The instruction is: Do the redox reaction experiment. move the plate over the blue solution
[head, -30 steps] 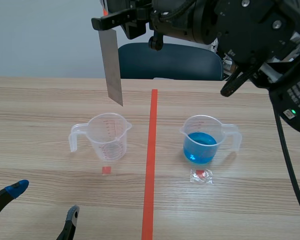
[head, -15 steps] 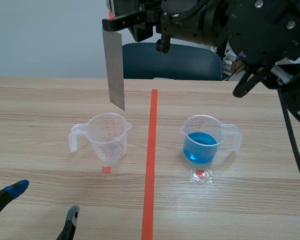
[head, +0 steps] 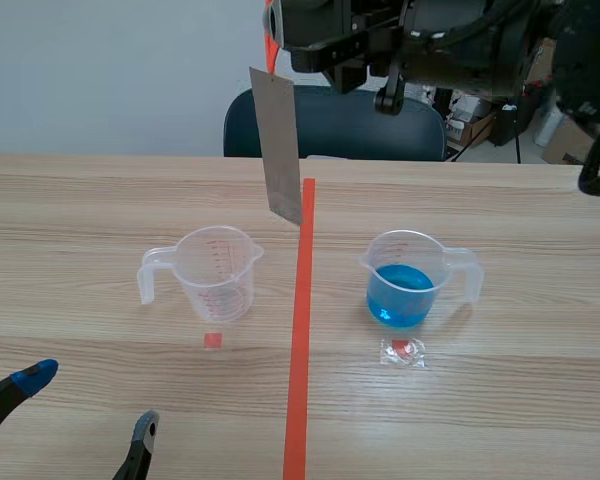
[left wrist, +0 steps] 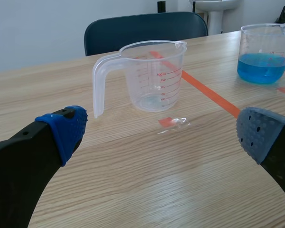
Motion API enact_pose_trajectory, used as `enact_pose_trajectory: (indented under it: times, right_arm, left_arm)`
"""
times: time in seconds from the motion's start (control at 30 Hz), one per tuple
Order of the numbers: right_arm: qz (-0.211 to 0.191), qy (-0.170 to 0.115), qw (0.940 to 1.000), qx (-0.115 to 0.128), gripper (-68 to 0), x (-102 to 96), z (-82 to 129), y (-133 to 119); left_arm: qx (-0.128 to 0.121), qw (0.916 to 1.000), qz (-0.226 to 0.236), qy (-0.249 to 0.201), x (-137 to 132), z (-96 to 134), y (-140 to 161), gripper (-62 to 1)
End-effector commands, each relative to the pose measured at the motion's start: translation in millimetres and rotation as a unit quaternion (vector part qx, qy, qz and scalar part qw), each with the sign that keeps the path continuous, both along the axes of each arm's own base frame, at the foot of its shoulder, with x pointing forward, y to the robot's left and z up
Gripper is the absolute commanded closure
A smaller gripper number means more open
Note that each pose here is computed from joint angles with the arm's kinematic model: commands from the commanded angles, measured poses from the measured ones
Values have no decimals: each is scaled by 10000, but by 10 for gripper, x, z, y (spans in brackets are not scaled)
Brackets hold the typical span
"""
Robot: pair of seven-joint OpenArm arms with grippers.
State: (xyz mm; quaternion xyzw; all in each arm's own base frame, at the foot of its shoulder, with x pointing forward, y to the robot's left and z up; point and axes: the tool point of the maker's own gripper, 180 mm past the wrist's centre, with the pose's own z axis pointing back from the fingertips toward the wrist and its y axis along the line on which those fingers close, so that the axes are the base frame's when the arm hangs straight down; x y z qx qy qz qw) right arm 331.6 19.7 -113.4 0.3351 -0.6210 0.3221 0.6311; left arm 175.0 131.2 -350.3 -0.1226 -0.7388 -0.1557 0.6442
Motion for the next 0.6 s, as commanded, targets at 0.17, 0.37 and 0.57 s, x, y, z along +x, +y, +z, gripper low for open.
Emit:
enact_pose_trajectory:
  times: [0.17, 0.37, 0.57]
  right_arm:
    - [251, -317, 9992, -25, -4, -116, 228, -201]
    - [181, -370, 9987, -296, -4, -115, 213, -453]
    - [320, -308, 9975, -552, -4, -184, 194, -629]
  left_arm:
    - [-109, 9993, -50, -348, -42, 154, 30, -623]
    - [-180, 9976, -210, -631, -230, 314, 67, -623]
    - [-12, 9980, -409, -482, -366, 338, 106, -623]
